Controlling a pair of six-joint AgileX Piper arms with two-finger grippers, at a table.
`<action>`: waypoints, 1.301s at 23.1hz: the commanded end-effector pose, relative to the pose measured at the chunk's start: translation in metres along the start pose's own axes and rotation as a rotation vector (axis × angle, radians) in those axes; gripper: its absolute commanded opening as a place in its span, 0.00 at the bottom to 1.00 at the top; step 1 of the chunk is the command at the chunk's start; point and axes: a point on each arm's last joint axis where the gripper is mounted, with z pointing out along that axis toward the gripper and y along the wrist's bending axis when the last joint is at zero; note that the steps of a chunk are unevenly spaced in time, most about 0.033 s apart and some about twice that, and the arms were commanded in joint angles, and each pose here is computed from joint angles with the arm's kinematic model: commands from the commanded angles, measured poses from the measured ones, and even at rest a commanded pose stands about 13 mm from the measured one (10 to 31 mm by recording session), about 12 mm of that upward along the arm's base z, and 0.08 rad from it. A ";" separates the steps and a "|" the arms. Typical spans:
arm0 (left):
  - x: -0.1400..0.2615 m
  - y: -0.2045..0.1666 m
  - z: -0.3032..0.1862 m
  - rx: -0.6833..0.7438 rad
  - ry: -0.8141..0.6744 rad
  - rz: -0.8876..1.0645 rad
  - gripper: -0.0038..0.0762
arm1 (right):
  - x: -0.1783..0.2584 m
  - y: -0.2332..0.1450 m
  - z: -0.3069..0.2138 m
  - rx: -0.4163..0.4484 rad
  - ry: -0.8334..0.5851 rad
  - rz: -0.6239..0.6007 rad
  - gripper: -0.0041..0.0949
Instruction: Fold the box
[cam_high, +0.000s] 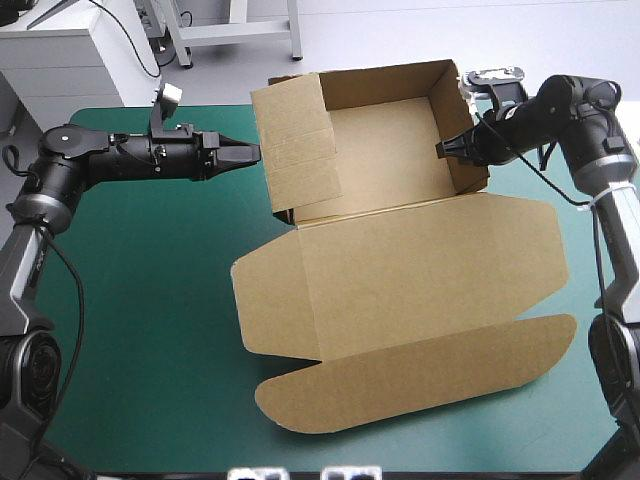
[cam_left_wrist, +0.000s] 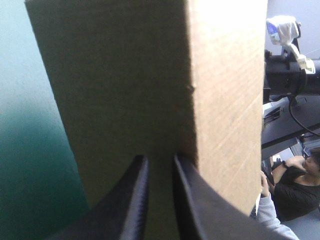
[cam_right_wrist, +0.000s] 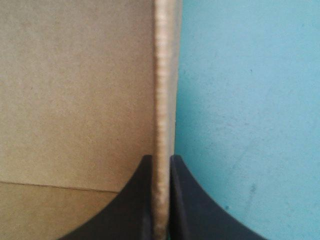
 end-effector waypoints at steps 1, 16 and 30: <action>-0.003 -0.039 -0.012 0.136 -0.021 0.039 0.59 | -0.009 0.004 -0.030 0.023 -0.112 -0.006 0.03; 0.000 -0.037 0.004 -0.079 -0.004 0.016 0.73 | -0.016 0.026 -0.026 0.048 -0.172 -0.037 0.03; -0.004 -0.088 0.032 -0.521 0.009 0.130 0.73 | -0.018 0.082 -0.025 0.135 -0.238 -0.137 0.03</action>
